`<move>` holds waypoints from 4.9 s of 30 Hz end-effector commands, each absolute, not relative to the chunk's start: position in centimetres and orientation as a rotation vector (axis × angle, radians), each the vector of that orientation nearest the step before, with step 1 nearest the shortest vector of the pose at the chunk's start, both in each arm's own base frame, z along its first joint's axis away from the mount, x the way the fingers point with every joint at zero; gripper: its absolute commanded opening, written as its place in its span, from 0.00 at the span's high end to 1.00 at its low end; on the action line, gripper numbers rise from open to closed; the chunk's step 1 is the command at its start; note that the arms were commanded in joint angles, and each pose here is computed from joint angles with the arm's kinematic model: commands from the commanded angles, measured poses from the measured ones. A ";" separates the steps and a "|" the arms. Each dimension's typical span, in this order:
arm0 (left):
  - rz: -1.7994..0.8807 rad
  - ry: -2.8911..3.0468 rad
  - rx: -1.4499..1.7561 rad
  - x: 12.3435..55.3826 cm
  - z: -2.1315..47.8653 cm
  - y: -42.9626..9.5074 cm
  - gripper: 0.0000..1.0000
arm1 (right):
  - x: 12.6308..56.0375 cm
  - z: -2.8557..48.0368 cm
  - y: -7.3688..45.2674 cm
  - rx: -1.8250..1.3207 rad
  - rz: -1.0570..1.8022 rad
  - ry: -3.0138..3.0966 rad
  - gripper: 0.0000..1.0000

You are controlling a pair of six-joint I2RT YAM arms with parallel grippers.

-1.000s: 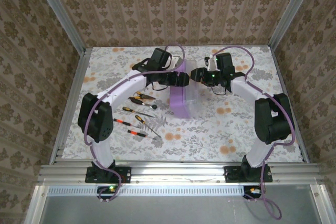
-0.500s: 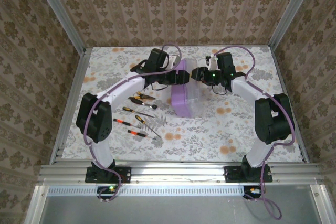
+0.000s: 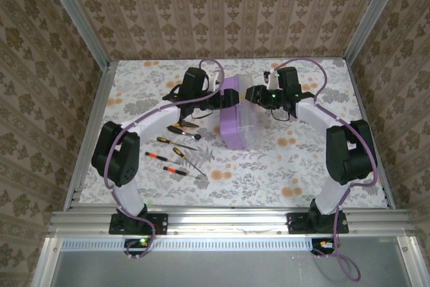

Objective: Pack the tool kit

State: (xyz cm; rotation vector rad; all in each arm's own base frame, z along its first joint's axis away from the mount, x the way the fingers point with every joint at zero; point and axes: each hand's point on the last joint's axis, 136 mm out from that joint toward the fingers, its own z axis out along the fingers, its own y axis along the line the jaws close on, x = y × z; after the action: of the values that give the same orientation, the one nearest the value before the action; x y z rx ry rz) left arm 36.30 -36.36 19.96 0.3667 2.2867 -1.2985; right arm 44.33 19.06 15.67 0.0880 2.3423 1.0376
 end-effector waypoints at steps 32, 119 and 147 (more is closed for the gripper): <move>-1.508 1.936 0.442 35.2 26.9 -38.1 0.31 | 43.1 12.3 21.9 0.039 1.111 2.443 0.55; -1.108 2.351 0.244 35.7 12.5 -30.3 0.31 | 44.1 18.9 19.5 -0.014 1.001 2.357 0.35; -1.218 2.356 0.198 36.5 9.0 -32.0 0.31 | 43.0 18.8 16.3 0.011 0.868 2.395 0.33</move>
State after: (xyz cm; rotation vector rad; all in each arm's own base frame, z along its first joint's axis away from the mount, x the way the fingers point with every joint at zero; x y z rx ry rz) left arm 38.49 -32.48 14.78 0.2418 2.1486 -1.2537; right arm 43.54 17.31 18.10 0.0185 2.3924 0.9205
